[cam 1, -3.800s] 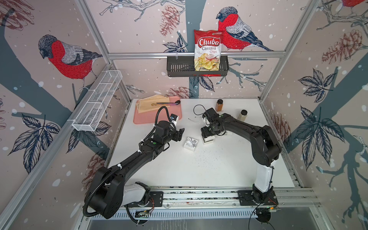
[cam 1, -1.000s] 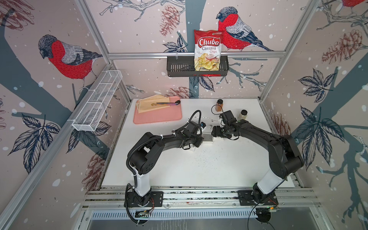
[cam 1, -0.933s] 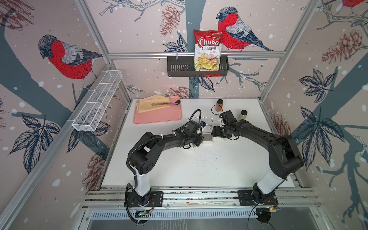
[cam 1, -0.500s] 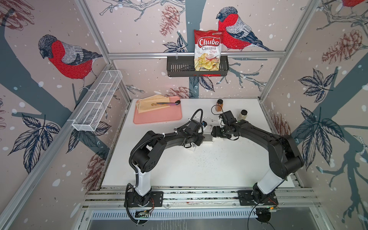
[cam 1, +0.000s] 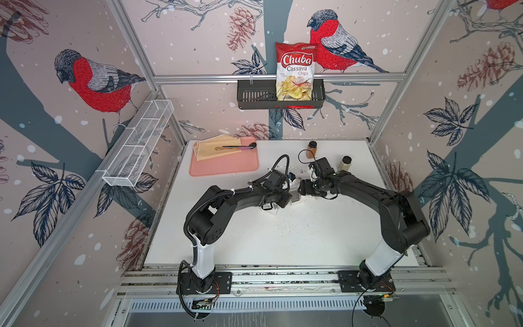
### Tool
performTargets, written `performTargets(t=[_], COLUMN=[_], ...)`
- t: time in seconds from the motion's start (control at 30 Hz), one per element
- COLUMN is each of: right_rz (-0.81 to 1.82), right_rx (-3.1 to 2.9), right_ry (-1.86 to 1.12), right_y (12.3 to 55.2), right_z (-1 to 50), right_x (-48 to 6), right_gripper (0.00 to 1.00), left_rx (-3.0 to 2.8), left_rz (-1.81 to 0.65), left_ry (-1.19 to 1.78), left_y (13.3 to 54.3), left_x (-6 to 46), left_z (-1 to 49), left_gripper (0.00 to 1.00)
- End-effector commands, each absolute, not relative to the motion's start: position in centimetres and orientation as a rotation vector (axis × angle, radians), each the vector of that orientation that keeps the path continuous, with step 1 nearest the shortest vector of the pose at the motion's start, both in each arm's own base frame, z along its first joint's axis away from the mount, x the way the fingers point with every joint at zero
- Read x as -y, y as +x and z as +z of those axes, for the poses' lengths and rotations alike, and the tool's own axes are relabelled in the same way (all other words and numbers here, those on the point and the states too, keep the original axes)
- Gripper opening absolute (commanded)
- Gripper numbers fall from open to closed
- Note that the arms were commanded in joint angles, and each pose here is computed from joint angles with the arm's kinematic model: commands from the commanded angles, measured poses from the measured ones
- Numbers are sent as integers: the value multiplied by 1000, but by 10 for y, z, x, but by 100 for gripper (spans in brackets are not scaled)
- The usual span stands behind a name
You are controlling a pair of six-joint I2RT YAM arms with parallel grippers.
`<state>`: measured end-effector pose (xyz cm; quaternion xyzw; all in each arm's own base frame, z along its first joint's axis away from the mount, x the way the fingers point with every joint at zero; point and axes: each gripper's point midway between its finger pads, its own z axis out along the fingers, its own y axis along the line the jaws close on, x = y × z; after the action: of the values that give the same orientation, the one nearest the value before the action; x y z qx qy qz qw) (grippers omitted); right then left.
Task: Take the necklace out of the lift-off lid jewelry box
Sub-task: Adjust the jewelry box at the center of the board.
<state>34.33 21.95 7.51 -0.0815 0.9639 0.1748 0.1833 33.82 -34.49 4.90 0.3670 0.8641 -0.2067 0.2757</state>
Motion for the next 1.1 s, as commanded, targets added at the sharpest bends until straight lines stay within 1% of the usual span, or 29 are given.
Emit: performTargets(t=[0.0, 0.4, 0.6, 1.07], right_rz=[518, 555, 580, 611], right_rx=[-2699, -2679, -2687, -2650], right_ry=[-281, -395, -421, -493], right_y=[346, 356, 356, 359], right_z=[76, 71, 63, 62], right_x=[-228, -244, -249, -262], right_gripper=[74, 74, 74, 74], left_rx=[-2315, -2318, -2315, -2318], left_rz=[-557, -523, -515, -507], left_ry=[1002, 990, 979, 948], left_y=[338, 341, 344, 353], left_x=[347, 344, 344, 341], left_z=[50, 49, 49, 44], left_gripper=[6, 6, 6, 6])
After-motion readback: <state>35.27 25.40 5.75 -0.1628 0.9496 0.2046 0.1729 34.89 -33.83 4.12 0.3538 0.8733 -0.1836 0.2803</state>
